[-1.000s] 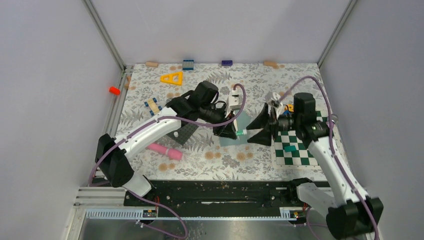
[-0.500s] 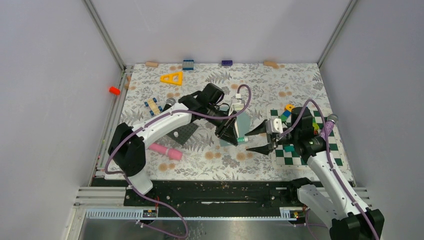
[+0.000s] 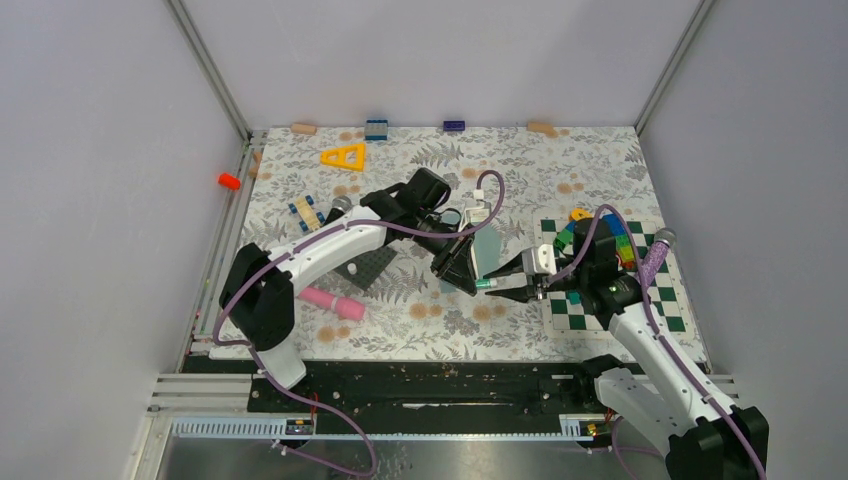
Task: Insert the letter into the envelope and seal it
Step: Unscrew the solid glue, then paint the envelope at the center of the board.
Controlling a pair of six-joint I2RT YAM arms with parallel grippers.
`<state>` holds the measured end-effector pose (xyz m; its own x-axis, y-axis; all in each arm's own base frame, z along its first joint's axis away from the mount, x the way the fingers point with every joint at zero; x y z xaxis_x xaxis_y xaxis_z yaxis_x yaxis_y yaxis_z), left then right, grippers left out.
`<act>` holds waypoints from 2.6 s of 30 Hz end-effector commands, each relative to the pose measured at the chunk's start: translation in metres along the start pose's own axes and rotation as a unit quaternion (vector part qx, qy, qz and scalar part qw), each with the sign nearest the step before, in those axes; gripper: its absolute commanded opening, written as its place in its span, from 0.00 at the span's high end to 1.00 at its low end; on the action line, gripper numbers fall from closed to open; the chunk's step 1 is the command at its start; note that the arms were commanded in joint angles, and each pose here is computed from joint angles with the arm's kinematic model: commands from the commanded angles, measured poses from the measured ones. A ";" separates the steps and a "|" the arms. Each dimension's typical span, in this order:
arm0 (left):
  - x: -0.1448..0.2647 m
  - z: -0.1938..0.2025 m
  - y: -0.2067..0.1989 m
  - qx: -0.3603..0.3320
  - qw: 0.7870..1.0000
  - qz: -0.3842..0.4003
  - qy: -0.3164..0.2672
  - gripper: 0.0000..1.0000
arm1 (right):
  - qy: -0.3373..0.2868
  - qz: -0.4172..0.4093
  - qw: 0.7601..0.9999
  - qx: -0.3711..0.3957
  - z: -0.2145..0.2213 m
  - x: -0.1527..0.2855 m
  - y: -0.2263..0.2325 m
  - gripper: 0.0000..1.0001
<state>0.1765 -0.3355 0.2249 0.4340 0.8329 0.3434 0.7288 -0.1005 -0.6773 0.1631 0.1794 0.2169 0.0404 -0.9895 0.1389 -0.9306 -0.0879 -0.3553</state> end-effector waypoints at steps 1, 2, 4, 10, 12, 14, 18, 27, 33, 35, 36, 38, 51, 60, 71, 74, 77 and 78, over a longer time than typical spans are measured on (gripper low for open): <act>0.003 -0.016 -0.011 -0.032 0.999 0.022 -0.015 0.91 | -0.009 -0.002 1.000 0.010 -0.004 -0.003 -0.003 0.63; 0.003 -0.016 -0.011 -0.032 0.999 0.022 -0.015 0.91 | -0.009 -0.002 1.000 0.010 -0.004 -0.003 -0.003 0.65; 0.003 -0.016 -0.011 -0.033 0.999 0.022 -0.015 0.91 | -0.010 -0.004 1.000 0.007 -0.004 -0.004 -0.002 0.67; 0.003 -0.017 -0.013 -0.035 0.999 0.024 -0.016 0.91 | -0.012 -0.011 1.000 0.003 -0.003 -0.006 0.000 0.61; 0.003 -0.017 -0.013 -0.035 0.999 0.024 -0.016 0.91 | -0.011 -0.011 1.000 0.002 -0.002 -0.006 0.000 0.60; 0.003 -0.017 -0.013 -0.036 0.999 0.024 -0.017 0.91 | -0.010 -0.011 1.000 0.000 -0.003 -0.007 -0.001 0.60; 0.003 -0.017 -0.013 -0.037 0.999 0.024 -0.016 0.91 | -0.014 -0.014 1.000 -0.006 -0.006 -0.007 -0.001 0.72; 0.020 -0.027 -0.013 -0.043 0.998 0.001 -0.039 0.33 | -0.004 -0.001 1.000 -0.030 -0.008 -0.006 -0.003 1.00; 0.090 -0.049 0.015 -0.019 0.983 -0.098 -0.157 0.01 | 0.071 0.071 0.993 -0.058 0.009 0.004 -0.015 1.00; 0.111 -0.048 0.038 0.013 0.970 -0.142 -0.199 0.01 | 0.098 0.088 0.988 -0.081 0.017 0.007 -0.020 1.00; 0.114 -0.044 0.049 0.029 0.966 -0.157 -0.204 0.01 | 0.110 0.096 0.985 -0.095 0.020 0.008 -0.023 1.00; 0.115 -0.034 0.076 0.065 0.958 -0.200 -0.197 0.01 | 0.146 0.114 0.974 -0.130 0.029 0.011 -0.035 1.00; 0.112 -0.003 0.170 0.268 0.905 -0.213 -0.252 0.64 | 0.335 0.193 0.816 -0.430 0.071 0.009 -0.106 1.00; 0.104 0.005 0.208 0.331 0.881 -0.226 -0.254 1.00 | 0.412 0.199 0.735 -0.500 0.099 -0.010 -0.114 1.00; 0.097 0.023 0.235 0.380 0.854 -0.247 -0.255 0.84 | 0.460 0.210 0.705 -0.498 0.130 -0.031 -0.132 1.00; 0.096 0.020 0.237 0.383 0.853 -0.242 -0.260 0.84 | 0.472 0.215 0.703 -0.485 0.133 -0.037 -0.140 1.00; 0.097 0.019 0.239 0.386 0.848 -0.249 -0.266 0.84 | 0.484 0.222 0.701 -0.474 0.136 -0.041 -0.146 1.00; 0.098 0.020 0.241 0.388 0.846 -0.251 -0.267 0.84 | 0.488 0.224 0.700 -0.471 0.139 -0.042 -0.149 1.00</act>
<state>0.3651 -0.2622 0.0734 -0.2140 0.8144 0.5394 0.0674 0.5632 -0.8235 0.3425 0.2113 0.1267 -0.1369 -0.3517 0.9261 -0.6148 0.7632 0.1990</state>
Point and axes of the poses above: each gripper's point midway between its finger pads, its own x axis back along the fingers, its own y axis along the line the jaws close on, z = x × y, the point moved 4 cm from there along x, back along the fingers, and after that the axes turned 5 degrees about x, right-handed, at the moved point
